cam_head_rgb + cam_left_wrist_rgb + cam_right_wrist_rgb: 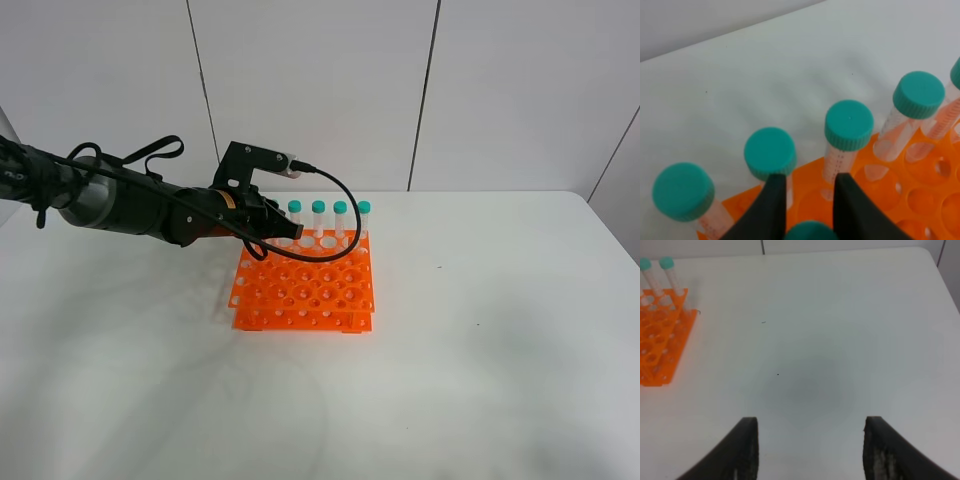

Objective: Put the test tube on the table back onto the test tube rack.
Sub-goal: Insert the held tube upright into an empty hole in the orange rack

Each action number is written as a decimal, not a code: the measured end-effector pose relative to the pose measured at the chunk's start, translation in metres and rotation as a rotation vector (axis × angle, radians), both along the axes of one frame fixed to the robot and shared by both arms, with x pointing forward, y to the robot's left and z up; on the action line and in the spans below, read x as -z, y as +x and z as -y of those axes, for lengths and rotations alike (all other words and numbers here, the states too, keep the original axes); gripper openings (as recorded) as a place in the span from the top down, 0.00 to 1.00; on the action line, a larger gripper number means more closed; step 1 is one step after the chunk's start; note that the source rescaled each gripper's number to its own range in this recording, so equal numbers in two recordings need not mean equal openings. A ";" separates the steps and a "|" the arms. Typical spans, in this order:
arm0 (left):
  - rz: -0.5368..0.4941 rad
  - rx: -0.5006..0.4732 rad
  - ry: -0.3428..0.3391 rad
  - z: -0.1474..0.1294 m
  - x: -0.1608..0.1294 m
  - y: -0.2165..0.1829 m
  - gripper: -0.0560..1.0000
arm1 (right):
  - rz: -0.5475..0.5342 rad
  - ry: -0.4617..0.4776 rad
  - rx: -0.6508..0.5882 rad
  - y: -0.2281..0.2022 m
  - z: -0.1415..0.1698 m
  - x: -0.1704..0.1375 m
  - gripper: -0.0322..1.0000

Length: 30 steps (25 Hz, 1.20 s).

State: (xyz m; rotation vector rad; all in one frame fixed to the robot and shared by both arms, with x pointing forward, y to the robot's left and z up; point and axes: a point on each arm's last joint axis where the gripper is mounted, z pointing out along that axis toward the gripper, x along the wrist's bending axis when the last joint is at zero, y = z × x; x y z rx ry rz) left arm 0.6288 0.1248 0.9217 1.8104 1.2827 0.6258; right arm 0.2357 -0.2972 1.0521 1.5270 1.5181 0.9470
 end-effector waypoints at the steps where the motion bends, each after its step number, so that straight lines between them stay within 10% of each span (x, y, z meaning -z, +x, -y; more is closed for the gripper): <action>1: 0.000 0.001 0.001 0.000 0.000 0.000 0.95 | 0.000 0.000 0.000 0.000 0.000 0.000 0.52; 30: 0.026 0.025 0.025 0.002 0.005 0.004 0.95 | 0.000 0.000 0.000 0.000 0.000 0.000 0.52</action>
